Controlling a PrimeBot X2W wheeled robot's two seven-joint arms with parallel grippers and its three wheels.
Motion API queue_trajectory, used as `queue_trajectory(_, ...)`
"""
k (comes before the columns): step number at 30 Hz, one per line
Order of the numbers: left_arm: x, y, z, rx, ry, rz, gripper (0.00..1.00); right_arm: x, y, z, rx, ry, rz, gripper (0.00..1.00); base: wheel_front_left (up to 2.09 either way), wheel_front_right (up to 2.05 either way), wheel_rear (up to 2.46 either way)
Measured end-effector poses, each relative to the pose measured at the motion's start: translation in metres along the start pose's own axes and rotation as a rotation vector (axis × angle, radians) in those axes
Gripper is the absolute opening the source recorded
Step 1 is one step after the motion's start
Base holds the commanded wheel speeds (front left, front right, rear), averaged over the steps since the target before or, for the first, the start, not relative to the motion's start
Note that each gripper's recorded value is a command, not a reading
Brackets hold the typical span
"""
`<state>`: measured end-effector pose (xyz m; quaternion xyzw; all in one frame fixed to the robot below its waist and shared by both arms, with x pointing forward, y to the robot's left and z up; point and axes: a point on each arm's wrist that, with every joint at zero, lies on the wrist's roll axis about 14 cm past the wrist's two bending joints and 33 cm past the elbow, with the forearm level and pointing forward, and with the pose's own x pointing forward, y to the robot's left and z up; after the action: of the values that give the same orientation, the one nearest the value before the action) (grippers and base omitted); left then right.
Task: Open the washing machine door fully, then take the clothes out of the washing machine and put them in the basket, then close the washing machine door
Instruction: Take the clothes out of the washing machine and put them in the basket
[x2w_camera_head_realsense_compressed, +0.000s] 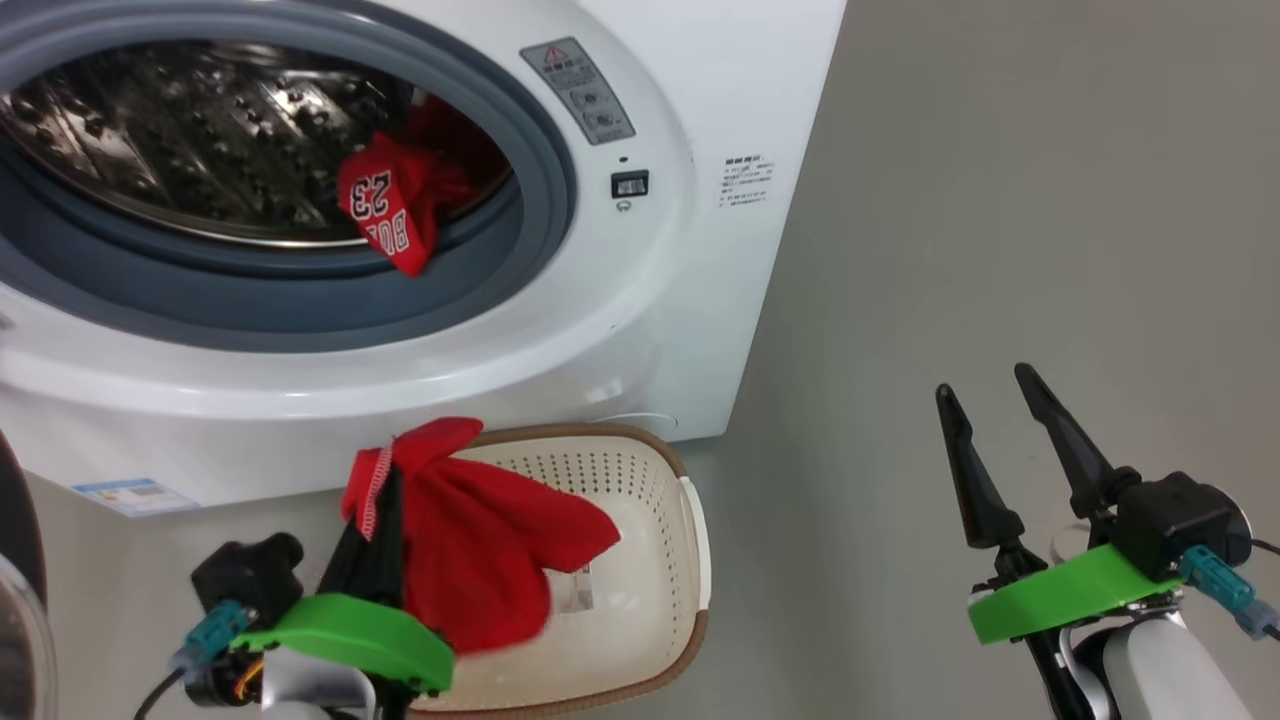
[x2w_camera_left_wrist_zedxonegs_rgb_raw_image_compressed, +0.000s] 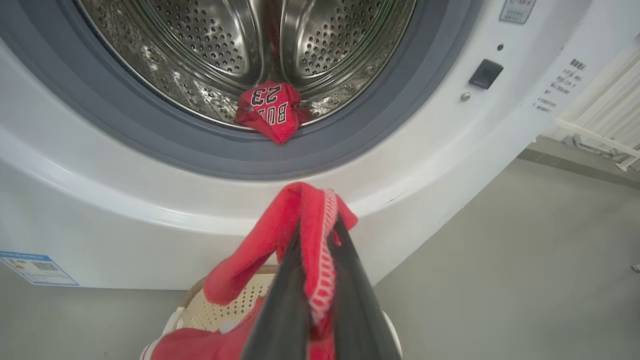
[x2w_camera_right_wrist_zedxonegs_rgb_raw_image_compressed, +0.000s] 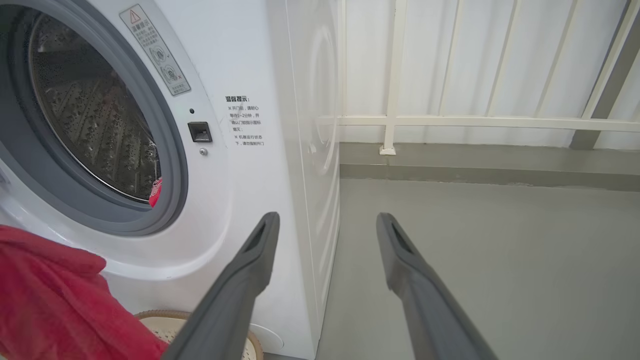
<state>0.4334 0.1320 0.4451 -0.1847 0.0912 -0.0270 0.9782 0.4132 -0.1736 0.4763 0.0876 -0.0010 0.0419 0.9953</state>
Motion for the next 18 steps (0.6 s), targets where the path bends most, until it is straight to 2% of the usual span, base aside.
queue_trajectory(8, 0.024, 0.012, -0.066, -0.027, 0.207, 0.025, 0.0, 0.014, -0.003, -0.008, -0.002, 0.016, -0.002, 1.0, 0.0, 0.0, 0.0)
queue_trajectory(18, 0.034, 0.029, -0.148, -0.083, 0.544, 0.097, 0.0, 0.029, -0.007, -0.026, -0.001, 0.053, -0.006, 1.0, 0.0, 0.0, 0.0)
